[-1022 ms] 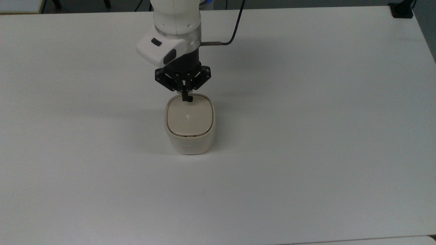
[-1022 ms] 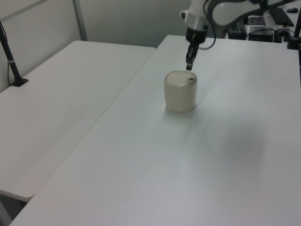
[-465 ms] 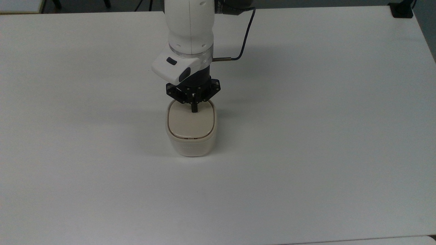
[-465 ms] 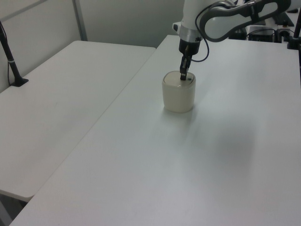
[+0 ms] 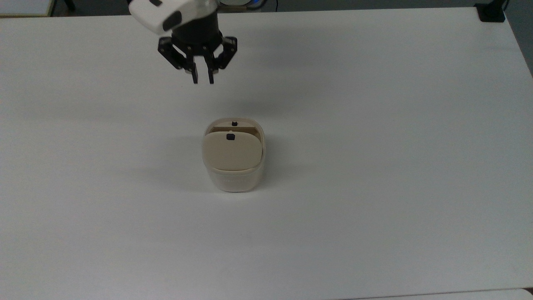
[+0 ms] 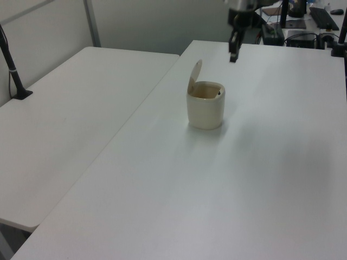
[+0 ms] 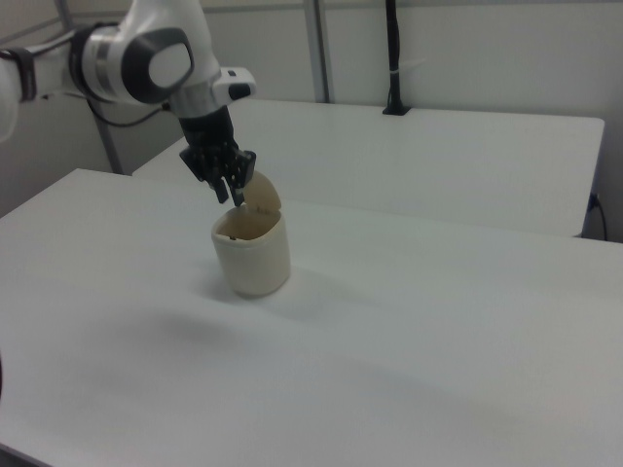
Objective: Open the trash bin
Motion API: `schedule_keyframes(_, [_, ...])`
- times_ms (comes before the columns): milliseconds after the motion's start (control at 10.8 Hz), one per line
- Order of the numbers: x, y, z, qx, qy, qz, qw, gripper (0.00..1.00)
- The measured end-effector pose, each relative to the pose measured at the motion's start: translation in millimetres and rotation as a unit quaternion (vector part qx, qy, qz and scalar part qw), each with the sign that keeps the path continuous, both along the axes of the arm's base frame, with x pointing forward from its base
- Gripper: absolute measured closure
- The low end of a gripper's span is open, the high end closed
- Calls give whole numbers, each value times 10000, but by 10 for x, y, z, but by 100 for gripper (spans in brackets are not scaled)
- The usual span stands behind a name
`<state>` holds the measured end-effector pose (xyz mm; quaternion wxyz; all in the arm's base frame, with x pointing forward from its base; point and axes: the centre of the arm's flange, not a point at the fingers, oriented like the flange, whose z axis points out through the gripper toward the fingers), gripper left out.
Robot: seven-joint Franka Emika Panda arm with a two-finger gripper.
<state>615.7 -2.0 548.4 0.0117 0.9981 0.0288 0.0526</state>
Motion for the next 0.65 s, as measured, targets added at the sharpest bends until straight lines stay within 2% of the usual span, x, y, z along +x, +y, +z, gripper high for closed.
schedule_keyframes(279, [-310, -197, 226, -72, 292, -120, 9995, 24])
schedule_keyframes(465, [-375, -310, 272, -129, 334, -200, 9992, 0])
schedule_keyframes(650, [-388, -362, 277, -127, 346, -245, 9990, 0])
